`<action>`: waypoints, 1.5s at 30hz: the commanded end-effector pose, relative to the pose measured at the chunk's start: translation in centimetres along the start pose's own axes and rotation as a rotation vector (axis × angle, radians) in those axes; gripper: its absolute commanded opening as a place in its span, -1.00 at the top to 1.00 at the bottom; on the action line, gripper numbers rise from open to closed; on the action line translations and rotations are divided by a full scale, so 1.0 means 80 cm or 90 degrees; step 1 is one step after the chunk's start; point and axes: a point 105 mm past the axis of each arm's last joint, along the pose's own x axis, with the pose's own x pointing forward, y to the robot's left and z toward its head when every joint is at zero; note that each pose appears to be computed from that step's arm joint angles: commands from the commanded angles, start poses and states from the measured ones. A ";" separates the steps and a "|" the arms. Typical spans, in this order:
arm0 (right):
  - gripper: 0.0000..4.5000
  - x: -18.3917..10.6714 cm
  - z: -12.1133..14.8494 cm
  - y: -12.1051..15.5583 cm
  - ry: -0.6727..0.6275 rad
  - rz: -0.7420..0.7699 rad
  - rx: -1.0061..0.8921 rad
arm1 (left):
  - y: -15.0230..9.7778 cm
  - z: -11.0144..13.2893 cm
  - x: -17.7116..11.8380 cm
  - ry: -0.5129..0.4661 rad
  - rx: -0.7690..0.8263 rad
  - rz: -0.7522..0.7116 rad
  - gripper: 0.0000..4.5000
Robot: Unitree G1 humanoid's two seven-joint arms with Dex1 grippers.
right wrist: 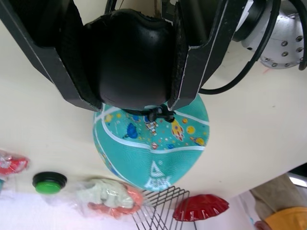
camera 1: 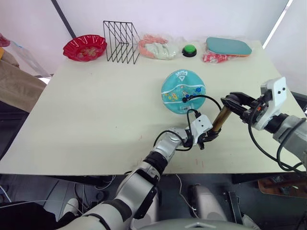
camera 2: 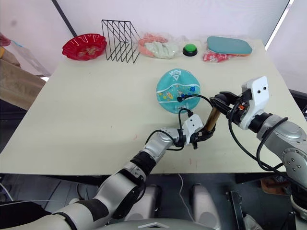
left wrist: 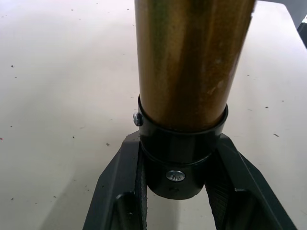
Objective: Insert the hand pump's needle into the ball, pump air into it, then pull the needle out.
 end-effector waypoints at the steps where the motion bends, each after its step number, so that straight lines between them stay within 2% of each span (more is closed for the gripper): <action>1: 0.26 -0.008 0.004 -0.011 -0.012 -0.054 -0.033 | 0.004 -0.016 -0.004 0.012 -0.021 0.017 0.52; 4: 0.26 -0.003 -0.009 -0.002 -0.002 -0.047 -0.025 | 0.002 -0.038 -0.011 0.038 -0.034 0.010 0.52; 11: 0.26 0.016 -0.003 0.030 -0.022 0.020 -0.057 | 0.018 -0.048 -0.037 0.039 -0.037 -0.011 0.52; 15: 0.26 0.022 -0.011 0.027 -0.034 0.013 -0.038 | 0.018 -0.055 -0.043 0.048 -0.025 -0.013 0.52; 19: 0.26 0.025 -0.005 0.037 -0.060 0.026 -0.036 | 0.015 -0.058 -0.043 0.042 -0.040 -0.007 0.52; 27: 0.26 0.007 0.061 0.046 -0.194 0.057 -0.037 | -0.002 -0.073 -0.039 0.063 -0.046 -0.022 0.52; 33: 0.26 -0.013 0.103 0.041 -0.244 0.057 -0.065 | -0.006 -0.079 -0.038 0.073 -0.045 -0.026 0.52; 36: 0.26 -0.032 0.139 0.037 -0.276 0.059 -0.097 | -0.005 -0.081 -0.039 0.076 -0.045 -0.023 0.52; 40: 0.26 -0.044 0.170 0.030 -0.281 0.058 -0.120 | -0.004 -0.081 -0.041 0.075 -0.043 -0.023 0.52; 41: 0.26 -0.044 0.172 0.030 -0.280 0.061 -0.118 | -0.004 -0.081 -0.041 0.075 -0.042 -0.022 0.52; 43: 0.26 -0.036 0.153 0.025 -0.241 0.065 -0.113 | -0.004 -0.082 -0.041 0.074 -0.042 -0.021 0.52; 45: 0.26 -0.023 0.122 0.020 -0.197 0.071 -0.093 | -0.004 -0.081 -0.041 0.072 -0.043 -0.017 0.52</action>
